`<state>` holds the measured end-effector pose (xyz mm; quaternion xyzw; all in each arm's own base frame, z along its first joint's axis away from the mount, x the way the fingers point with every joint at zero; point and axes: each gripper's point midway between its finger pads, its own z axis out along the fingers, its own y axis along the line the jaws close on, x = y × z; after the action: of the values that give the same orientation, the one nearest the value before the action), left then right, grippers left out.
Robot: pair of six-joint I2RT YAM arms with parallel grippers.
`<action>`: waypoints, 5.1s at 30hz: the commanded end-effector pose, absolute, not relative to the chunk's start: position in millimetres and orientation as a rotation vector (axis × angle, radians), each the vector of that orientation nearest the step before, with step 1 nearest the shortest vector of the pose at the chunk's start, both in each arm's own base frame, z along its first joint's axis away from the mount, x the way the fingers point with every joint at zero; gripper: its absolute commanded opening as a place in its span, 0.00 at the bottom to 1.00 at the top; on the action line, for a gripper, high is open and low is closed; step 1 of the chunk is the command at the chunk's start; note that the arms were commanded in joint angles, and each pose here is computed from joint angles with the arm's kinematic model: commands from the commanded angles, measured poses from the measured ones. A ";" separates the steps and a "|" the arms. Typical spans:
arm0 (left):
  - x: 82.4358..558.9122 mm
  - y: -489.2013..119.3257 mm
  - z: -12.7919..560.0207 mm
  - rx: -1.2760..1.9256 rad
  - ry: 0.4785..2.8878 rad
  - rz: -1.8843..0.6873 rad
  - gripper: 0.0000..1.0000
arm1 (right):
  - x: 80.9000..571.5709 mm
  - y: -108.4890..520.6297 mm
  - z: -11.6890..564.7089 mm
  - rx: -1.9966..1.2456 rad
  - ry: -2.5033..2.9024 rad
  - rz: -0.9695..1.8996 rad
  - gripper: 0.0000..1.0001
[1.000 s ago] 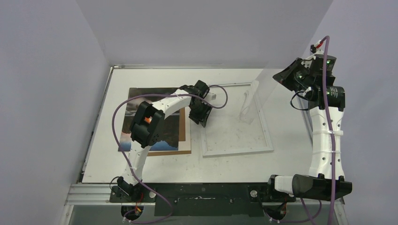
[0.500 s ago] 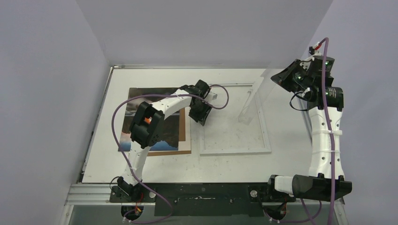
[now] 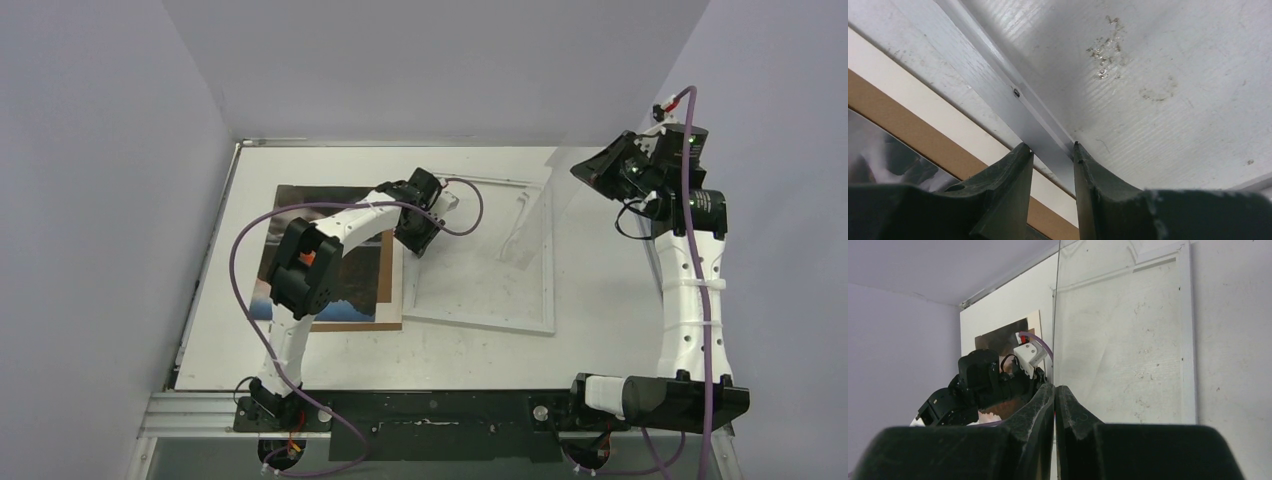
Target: Put the photo into the frame
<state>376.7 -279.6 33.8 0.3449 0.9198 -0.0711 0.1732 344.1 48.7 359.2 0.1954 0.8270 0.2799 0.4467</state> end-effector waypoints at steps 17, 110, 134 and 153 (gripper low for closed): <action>385.1 -232.5 29.1 1.022 2.584 -0.030 0.02 | 345.4 103.7 364.8 0.344 2.048 0.773 0.05; 371.0 -203.3 40.7 0.534 2.736 -0.574 0.26 | 356.1 144.9 167.8 0.119 2.359 0.628 0.05; 367.0 -201.7 28.1 0.533 2.770 -0.564 0.14 | 345.2 170.9 205.5 -0.004 2.206 0.753 0.05; 364.2 -205.2 27.6 0.527 2.772 -0.600 0.11 | 347.7 188.6 231.6 -0.013 2.121 0.876 0.05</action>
<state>355.9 -197.6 25.4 0.1788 0.9579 -0.1938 0.1138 339.3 175.3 202.0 0.0118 0.8717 0.3128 0.3771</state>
